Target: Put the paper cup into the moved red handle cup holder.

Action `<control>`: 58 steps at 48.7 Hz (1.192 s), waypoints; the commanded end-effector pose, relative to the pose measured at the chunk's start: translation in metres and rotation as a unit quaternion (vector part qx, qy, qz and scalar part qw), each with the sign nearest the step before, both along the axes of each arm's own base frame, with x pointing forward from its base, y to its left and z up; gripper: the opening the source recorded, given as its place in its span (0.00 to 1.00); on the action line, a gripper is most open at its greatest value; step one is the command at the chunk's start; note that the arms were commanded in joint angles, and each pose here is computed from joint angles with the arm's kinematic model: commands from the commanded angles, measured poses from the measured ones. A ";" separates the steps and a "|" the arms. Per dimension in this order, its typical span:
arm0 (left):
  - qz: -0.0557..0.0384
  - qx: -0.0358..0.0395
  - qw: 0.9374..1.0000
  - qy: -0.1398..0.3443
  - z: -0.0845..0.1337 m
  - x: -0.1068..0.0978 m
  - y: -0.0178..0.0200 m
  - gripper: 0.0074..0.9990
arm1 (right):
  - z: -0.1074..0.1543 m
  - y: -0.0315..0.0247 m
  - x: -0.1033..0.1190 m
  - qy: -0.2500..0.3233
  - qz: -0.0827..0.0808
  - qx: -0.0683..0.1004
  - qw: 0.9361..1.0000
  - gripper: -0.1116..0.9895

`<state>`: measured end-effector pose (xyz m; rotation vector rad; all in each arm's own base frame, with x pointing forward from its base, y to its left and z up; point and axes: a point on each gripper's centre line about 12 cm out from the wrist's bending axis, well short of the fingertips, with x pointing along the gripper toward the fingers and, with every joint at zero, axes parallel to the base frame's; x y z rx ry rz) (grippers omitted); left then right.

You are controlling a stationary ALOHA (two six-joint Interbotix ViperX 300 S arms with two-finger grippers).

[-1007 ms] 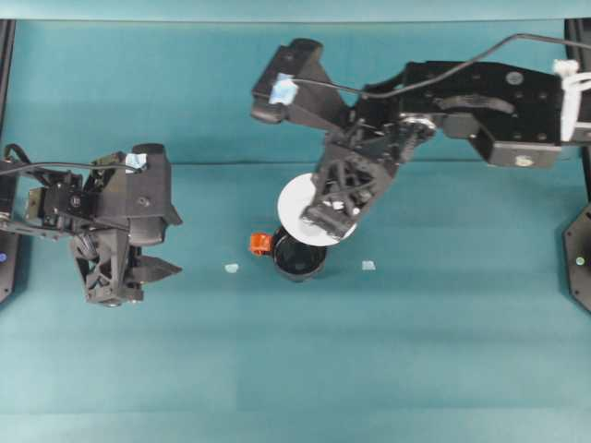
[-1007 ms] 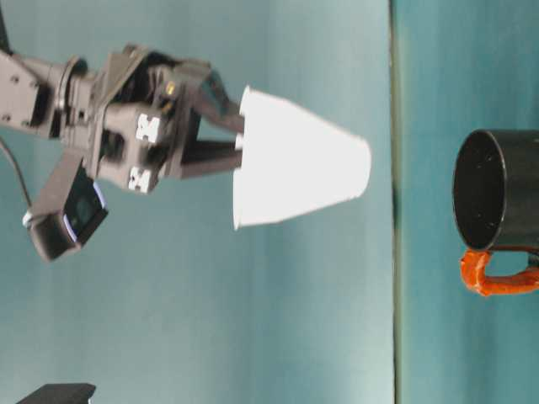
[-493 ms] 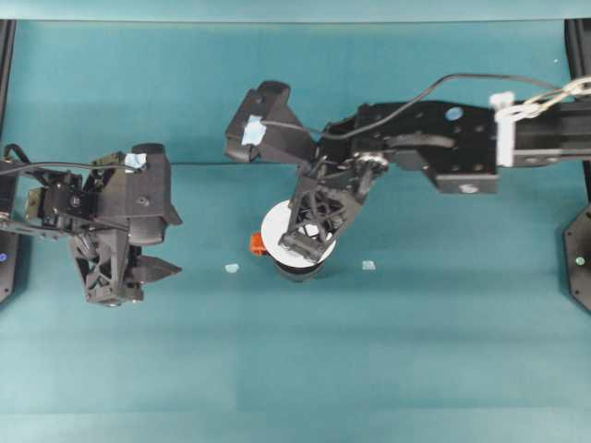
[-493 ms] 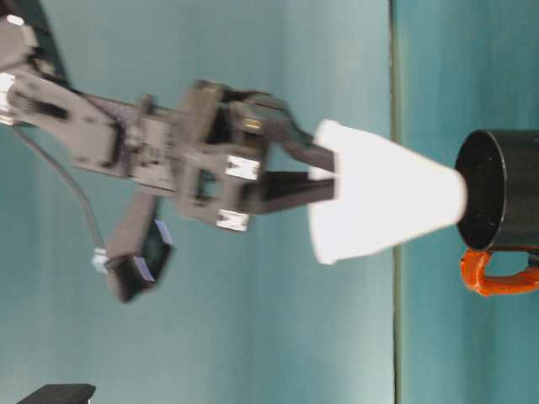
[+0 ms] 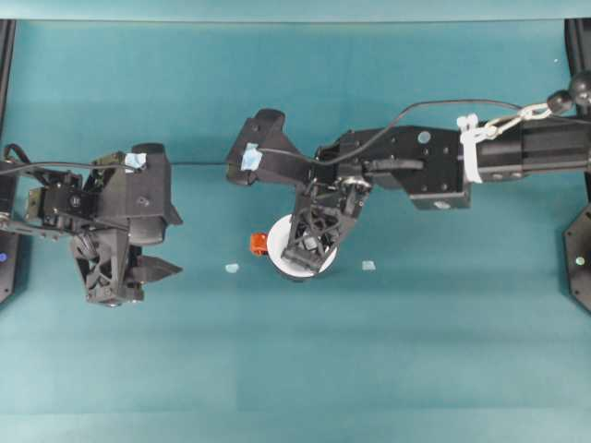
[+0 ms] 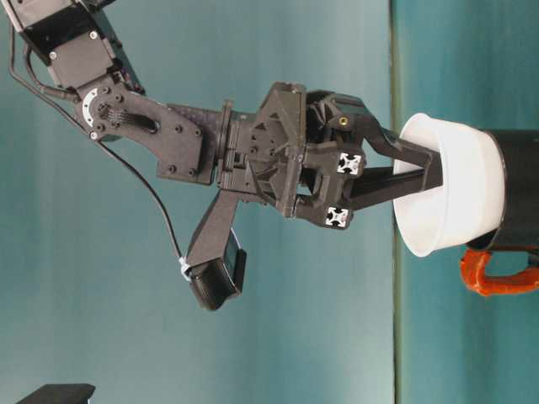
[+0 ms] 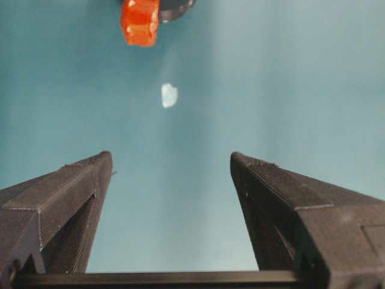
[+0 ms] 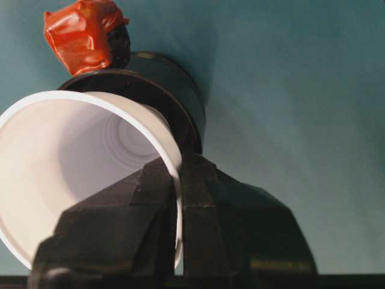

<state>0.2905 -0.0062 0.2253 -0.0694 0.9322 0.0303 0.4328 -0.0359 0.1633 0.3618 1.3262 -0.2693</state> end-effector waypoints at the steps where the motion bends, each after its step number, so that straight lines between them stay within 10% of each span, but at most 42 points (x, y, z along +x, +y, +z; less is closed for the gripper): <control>1: -0.001 0.000 1.000 -0.010 0.005 0.002 -0.0004 0.85 | 0.004 0.0012 0.001 -0.007 0.008 -0.005 1.000 0.00; 30: 0.000 0.000 1.000 -0.005 0.000 -0.004 -0.0002 0.85 | 0.007 0.0064 0.005 -0.015 -0.009 0.025 1.000 0.07; 37: 0.008 -0.005 1.000 -0.005 0.000 -0.006 0.0002 0.85 | 0.007 0.0079 0.005 -0.015 -0.008 0.026 1.000 0.26; 50: 0.025 -0.019 0.999 -0.006 -0.001 -0.011 0.0004 0.85 | 0.011 0.0101 0.006 -0.022 -0.003 0.023 0.999 0.92; 58: 0.027 -0.020 0.999 -0.005 -0.001 -0.011 0.0004 0.85 | 0.019 0.0126 0.009 -0.035 0.000 0.023 0.999 0.91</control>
